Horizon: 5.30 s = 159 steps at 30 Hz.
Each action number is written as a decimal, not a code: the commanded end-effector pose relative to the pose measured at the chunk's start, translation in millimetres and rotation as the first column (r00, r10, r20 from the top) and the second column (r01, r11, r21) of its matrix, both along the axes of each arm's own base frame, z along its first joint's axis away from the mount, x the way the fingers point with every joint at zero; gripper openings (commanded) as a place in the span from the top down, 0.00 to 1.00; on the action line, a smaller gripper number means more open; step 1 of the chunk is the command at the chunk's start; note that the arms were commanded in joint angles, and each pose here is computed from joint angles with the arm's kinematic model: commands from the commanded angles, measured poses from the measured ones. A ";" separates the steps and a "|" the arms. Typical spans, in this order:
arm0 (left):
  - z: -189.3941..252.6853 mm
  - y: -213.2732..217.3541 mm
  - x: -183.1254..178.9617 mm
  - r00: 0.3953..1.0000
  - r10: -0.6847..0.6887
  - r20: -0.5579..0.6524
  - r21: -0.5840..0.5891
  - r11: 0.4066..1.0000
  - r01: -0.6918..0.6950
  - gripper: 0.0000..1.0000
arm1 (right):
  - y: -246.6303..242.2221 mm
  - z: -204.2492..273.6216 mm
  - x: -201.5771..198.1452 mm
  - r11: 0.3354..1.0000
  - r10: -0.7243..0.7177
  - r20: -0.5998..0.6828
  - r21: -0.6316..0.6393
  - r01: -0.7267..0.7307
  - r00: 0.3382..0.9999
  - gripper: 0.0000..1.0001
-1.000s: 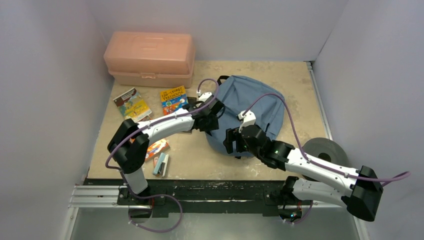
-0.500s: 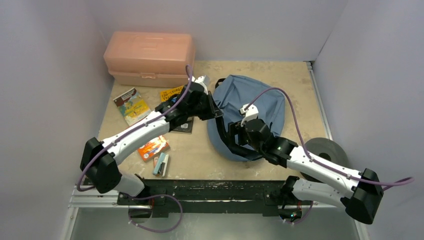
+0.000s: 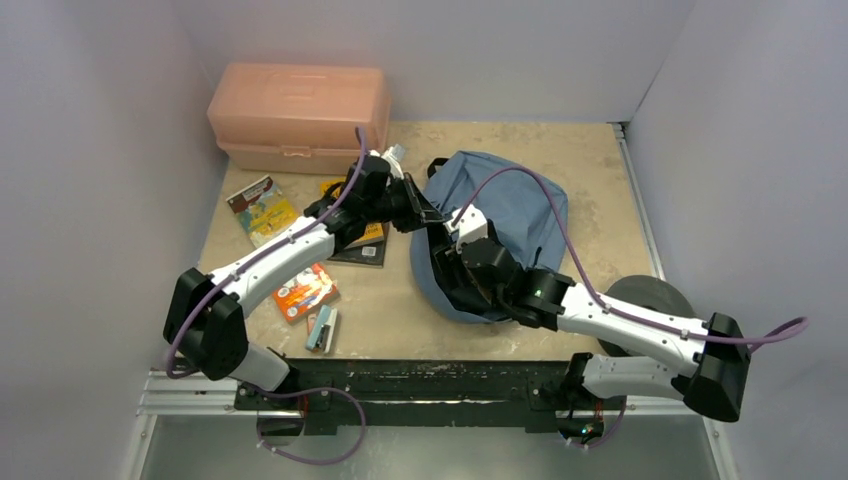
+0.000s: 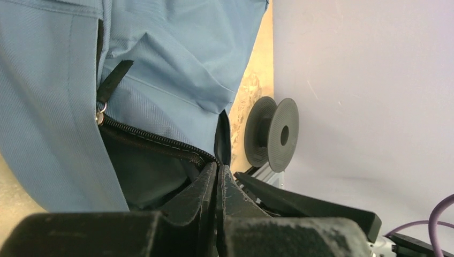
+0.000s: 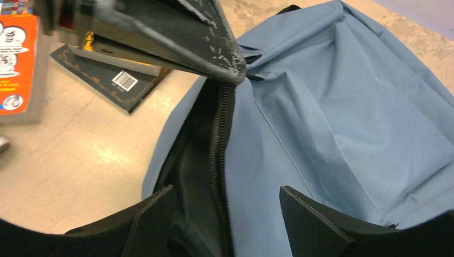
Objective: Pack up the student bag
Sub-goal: Unzip the student bag at the center of the board, then pick up the book from the center of the board.
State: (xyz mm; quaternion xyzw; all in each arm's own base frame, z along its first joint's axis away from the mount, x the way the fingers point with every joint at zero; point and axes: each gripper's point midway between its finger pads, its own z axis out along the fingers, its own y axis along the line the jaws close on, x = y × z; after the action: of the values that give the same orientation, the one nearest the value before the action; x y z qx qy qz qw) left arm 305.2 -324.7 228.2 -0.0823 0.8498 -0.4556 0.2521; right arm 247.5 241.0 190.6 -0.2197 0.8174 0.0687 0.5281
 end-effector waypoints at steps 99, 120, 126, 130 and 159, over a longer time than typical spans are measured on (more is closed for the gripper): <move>-92.0 278.4 94.1 0.831 0.554 0.037 0.277 0.794 -0.542 0.06 | 199.2 -32.8 137.5 0.897 0.250 -0.232 0.420 -0.135 0.940 0.20; -157.5 246.7 163.0 0.891 0.455 -0.016 0.321 0.846 -0.426 0.09 | 175.8 -142.6 170.5 0.982 0.100 -0.242 0.182 -0.056 0.965 0.94; -108.5 221.7 157.3 0.906 0.409 0.112 0.096 0.903 -0.419 0.25 | 178.6 -144.9 170.4 0.981 0.125 -0.237 0.172 -0.085 0.963 0.96; -87.3 219.2 143.2 0.891 0.423 0.166 0.039 0.900 -0.434 0.34 | 179.6 -144.4 169.9 0.979 0.144 -0.221 0.172 -0.107 0.965 0.96; -76.3 204.9 97.9 0.879 0.475 0.042 0.236 0.850 -0.471 1.00 | 149.2 -80.2 136.9 0.985 0.164 -0.217 0.093 -0.146 0.962 0.41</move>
State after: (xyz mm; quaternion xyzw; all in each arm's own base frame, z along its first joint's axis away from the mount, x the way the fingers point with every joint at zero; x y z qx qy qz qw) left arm 418.1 -117.2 105.9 -0.2564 0.8544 -0.2770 0.3570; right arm 426.0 398.9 68.3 -0.2203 0.8509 0.1640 0.4478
